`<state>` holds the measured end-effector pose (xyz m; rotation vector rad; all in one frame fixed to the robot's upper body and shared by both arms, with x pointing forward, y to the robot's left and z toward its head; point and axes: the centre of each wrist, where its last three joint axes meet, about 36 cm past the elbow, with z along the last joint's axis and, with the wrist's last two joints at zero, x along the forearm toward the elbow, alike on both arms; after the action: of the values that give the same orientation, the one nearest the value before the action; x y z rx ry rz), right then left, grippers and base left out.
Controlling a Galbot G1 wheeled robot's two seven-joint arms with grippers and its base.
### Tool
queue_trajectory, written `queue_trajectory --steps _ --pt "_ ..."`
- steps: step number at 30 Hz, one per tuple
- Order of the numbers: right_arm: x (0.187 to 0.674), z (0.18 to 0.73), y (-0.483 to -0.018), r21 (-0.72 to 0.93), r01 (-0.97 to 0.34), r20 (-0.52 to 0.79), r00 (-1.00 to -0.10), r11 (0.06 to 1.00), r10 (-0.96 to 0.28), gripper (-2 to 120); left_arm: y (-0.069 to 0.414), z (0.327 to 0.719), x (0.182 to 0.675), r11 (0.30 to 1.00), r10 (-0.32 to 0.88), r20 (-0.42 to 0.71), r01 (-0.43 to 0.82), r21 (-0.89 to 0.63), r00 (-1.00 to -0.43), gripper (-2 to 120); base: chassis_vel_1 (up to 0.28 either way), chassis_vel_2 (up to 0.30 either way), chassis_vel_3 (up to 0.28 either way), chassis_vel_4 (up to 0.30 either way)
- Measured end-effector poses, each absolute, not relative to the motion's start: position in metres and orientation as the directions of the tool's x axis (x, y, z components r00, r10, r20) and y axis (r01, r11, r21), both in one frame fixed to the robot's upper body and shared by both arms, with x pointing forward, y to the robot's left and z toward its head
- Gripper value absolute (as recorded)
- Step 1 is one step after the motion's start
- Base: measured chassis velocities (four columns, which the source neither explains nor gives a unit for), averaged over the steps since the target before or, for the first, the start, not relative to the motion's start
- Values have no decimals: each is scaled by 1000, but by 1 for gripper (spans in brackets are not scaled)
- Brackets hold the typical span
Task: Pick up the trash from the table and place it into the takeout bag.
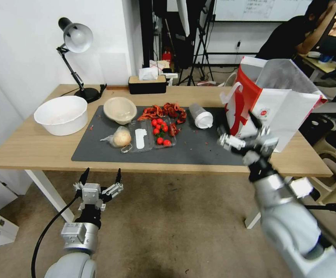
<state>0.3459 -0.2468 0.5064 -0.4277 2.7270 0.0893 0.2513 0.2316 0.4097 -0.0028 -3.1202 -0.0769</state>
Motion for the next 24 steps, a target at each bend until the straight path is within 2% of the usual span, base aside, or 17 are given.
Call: queue_trajectory --steps 6,11,18,24 --pt "290 453 -231 -99 -183 -312 -928 978 -205 100 232 407 252 999 0 22 1 49 -1000 100 0 0 0 0" --pt "261 421 -224 -85 -94 -254 -961 992 -113 100 232 404 253 999 -2 24 -1 44 -1000 100 0 0 0 0" --pt "239 382 -215 -24 -1 -161 -987 1000 -5 100 235 403 253 999 -6 25 -5 35 -1000 100 0 0 0 0" --pt "234 366 -211 -2 16 -126 -992 1000 16 100 236 402 253 999 -7 26 -6 35 -1000 100 0 0 0 0"
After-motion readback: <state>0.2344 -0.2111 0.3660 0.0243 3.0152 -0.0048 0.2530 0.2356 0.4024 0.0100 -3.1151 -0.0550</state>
